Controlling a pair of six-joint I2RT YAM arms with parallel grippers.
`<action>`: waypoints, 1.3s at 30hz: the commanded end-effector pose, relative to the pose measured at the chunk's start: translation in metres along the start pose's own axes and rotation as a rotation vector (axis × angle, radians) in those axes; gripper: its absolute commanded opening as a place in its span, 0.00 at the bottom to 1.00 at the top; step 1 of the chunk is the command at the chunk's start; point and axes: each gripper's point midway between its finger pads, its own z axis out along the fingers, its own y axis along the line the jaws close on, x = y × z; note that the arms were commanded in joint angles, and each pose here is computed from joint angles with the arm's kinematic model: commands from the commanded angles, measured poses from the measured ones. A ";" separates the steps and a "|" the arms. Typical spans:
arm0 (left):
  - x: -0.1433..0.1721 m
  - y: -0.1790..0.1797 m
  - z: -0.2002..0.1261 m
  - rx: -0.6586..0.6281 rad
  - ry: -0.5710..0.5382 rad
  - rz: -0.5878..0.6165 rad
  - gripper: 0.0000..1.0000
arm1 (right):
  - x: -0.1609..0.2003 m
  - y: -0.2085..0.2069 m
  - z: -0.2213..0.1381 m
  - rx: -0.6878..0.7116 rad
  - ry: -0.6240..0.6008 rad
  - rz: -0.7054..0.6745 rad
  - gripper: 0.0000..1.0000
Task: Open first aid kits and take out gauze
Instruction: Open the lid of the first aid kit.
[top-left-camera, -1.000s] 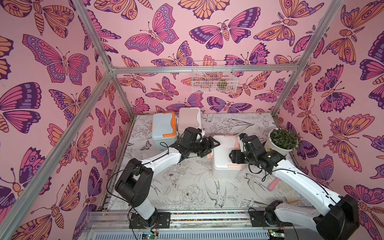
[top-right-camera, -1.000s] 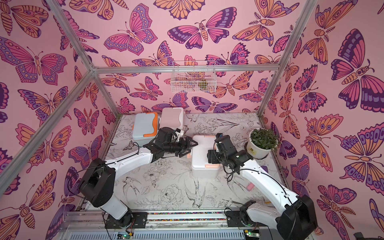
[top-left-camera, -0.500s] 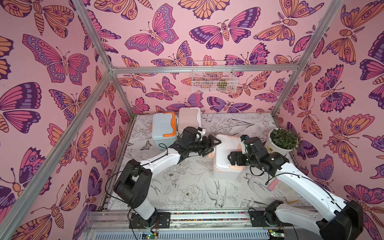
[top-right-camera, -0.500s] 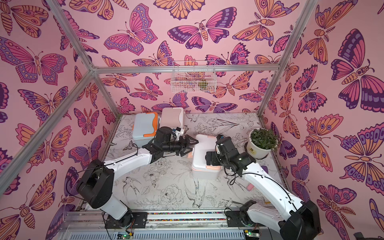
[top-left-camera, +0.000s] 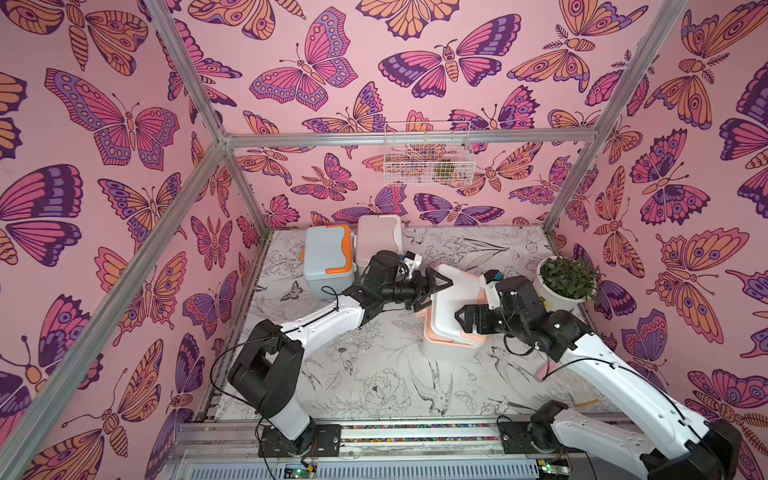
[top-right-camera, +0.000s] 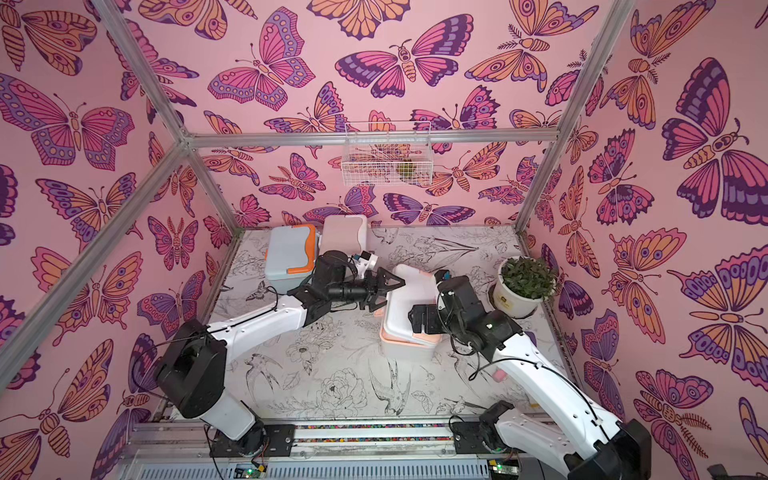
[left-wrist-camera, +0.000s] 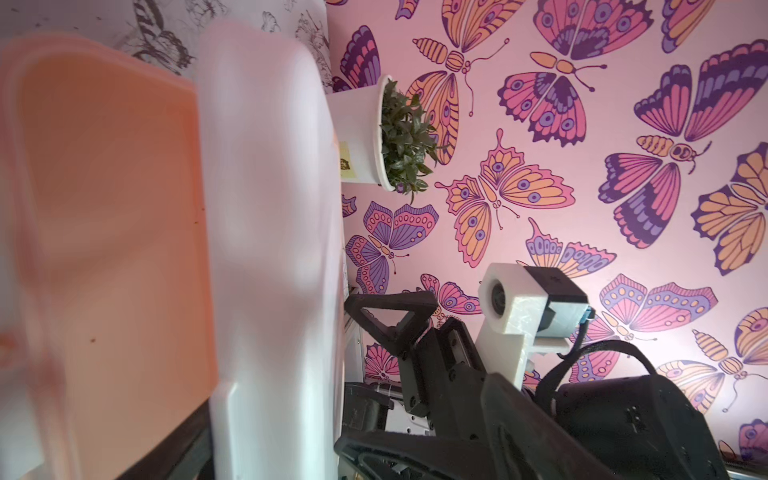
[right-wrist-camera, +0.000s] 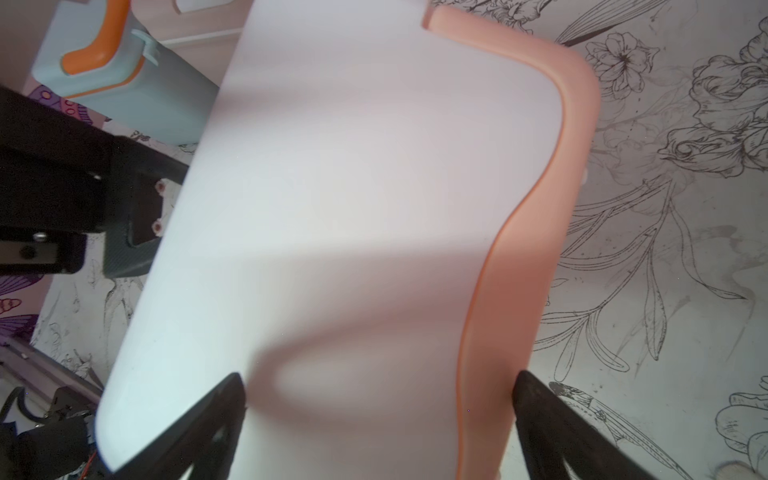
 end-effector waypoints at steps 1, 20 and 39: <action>0.004 -0.039 0.000 0.091 0.021 0.073 0.88 | -0.005 0.011 -0.020 -0.046 -0.021 0.014 0.99; 0.041 -0.111 0.058 0.083 0.130 0.246 0.89 | -0.016 0.013 -0.097 -0.117 -0.239 0.054 1.00; 0.077 -0.126 0.074 0.053 0.151 0.317 0.91 | -0.001 0.004 -0.107 -0.158 -0.292 0.144 0.99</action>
